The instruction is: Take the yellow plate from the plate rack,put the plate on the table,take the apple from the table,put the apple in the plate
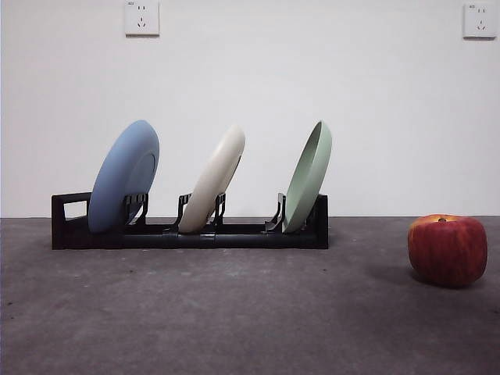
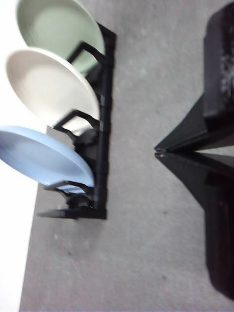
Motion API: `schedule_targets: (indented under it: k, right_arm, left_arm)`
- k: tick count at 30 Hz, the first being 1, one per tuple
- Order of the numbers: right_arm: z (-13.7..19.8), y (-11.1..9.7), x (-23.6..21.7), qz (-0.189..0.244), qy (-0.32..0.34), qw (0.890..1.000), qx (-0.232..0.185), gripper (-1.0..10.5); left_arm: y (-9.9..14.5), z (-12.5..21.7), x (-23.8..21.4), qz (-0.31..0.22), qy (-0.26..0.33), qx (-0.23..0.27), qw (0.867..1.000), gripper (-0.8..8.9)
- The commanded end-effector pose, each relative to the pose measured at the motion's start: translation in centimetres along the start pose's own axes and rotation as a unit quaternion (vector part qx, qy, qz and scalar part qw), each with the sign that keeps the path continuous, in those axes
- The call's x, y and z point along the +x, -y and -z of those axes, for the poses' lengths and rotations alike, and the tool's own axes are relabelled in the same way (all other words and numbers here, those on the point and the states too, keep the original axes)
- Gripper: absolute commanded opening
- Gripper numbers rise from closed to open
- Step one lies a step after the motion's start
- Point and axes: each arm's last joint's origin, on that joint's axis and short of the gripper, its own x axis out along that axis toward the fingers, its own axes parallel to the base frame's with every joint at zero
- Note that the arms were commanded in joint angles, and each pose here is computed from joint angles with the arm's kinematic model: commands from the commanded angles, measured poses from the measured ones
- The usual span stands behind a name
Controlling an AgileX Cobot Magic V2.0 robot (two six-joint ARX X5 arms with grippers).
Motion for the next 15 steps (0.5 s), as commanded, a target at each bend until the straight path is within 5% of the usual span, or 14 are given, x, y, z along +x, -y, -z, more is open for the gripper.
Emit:
schedule_targets:
  k: [1,9,15]
  right_arm:
    - [-2.1,-0.5,-0.7,-0.011,0.029,0.999,0.032,-0.1]
    - [-7.6,-1.8,-2.7,-0.025,0.002,0.998,0.058,-0.1]
    - [-12.2,-2.9,-4.2,-0.048,-0.075,0.996,0.004,-0.1]
  left_arm:
    - [0.5,-1.6,-0.7,0.003,0.008,-0.012,1.0,-0.06]
    - [2.5,-7.0,-2.9,0.063,0.0,-0.01,0.998,-0.06]
    - [3.9,-11.1,-4.3,0.102,-0.037,-0.008,0.994,-0.06]
